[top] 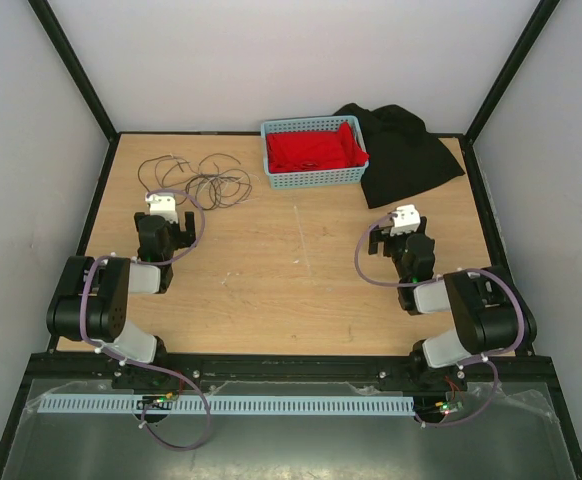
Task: Zip-tie the wires
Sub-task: Untie the cable at the center of the board.
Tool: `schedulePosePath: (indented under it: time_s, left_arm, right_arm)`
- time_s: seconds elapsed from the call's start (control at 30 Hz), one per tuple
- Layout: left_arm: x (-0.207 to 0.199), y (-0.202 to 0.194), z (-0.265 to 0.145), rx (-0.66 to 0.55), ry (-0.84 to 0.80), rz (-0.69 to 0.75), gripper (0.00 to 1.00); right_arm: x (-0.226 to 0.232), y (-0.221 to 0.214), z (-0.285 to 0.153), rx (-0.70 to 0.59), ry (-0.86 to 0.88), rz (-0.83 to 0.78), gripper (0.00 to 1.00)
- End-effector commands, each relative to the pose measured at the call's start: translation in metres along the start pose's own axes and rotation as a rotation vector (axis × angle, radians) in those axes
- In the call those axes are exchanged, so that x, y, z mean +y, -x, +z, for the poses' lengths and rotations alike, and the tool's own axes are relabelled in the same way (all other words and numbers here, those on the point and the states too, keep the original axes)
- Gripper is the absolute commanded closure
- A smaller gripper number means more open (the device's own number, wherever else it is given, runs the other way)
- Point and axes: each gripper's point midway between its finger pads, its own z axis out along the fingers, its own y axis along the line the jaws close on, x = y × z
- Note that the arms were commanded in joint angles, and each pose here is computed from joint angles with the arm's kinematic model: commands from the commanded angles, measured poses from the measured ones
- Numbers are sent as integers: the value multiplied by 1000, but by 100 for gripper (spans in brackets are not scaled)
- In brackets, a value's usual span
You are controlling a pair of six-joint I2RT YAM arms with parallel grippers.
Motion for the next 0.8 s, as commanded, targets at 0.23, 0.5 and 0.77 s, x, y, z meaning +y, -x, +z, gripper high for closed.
schedulePosePath:
  time_s: [0.23, 0.5, 0.77]
  left_arm:
    - [-15, 92, -27, 68, -29, -61, 1]
    - [-87, 144, -19, 286, -353, -280, 1]
    - [-126, 121, 31, 431, -454, -367, 17]
  right_arm:
    - [17, 48, 20, 150, 43, 241, 1]
    - [73, 65, 21, 267, 273, 396, 0]
    - [84, 61, 13, 291, 307, 397, 2]
